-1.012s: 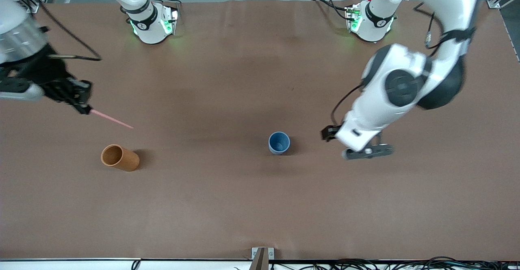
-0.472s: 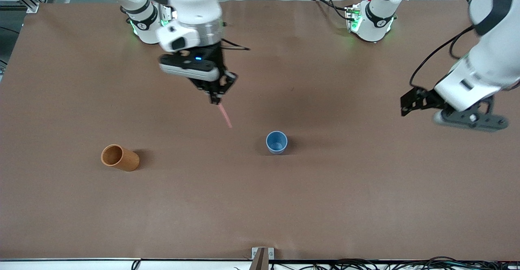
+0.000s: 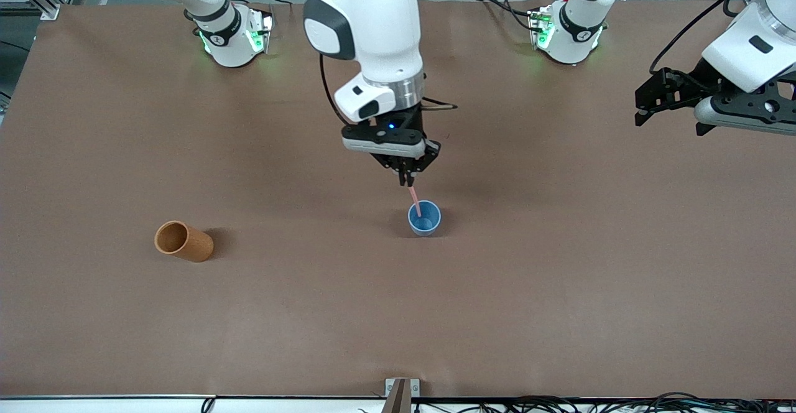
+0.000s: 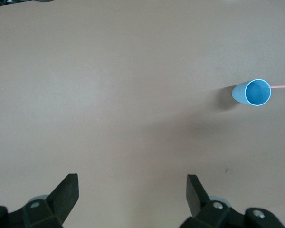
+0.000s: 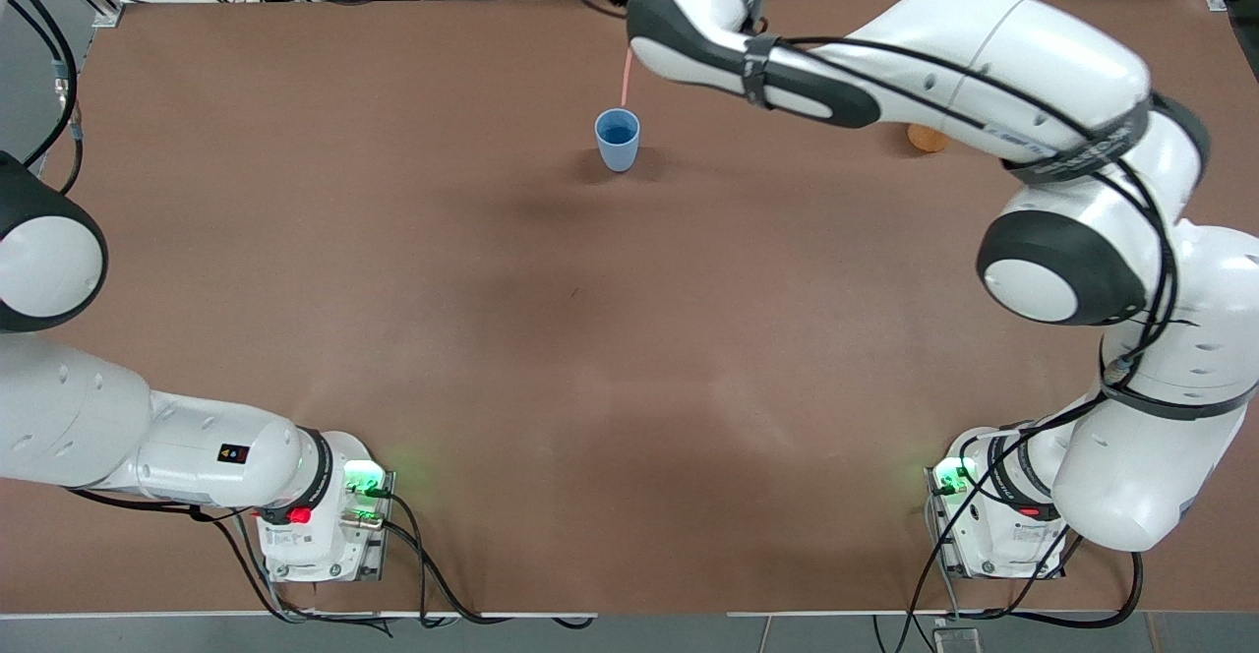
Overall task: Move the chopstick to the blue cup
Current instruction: 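Carry the pink chopstick with the right gripper above the blue cup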
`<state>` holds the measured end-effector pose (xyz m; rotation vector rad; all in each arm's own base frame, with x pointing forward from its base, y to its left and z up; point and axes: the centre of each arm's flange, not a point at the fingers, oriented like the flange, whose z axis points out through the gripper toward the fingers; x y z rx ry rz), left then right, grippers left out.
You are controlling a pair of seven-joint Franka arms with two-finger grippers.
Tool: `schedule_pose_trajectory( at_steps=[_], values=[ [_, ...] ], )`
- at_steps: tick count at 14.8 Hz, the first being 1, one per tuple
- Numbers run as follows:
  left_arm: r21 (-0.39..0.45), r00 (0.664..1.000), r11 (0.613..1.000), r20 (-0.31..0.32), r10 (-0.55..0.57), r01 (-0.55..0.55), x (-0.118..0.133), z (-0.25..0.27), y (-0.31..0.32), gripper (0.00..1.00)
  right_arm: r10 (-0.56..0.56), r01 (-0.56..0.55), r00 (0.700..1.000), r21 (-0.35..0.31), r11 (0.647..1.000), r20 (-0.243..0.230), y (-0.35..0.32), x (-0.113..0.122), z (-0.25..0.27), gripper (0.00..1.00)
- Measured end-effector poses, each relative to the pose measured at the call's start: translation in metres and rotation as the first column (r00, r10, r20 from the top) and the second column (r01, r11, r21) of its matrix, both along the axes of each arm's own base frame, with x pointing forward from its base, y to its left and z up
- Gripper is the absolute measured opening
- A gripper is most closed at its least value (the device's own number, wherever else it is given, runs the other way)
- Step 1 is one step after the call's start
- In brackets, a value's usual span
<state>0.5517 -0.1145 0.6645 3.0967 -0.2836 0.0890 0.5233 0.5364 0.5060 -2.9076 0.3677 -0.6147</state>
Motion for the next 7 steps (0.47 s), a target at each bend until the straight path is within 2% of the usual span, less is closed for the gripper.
schedule_pose_trajectory(
  at_steps=[7],
  values=[
    [0.002,1.000,1.000,-0.011,0.006,-0.006,0.004,-0.006,0.003,1.00,0.059,-0.059,0.998,-0.030,0.998,-0.030,0.036,-0.023,-0.045,0.09]
  ],
)
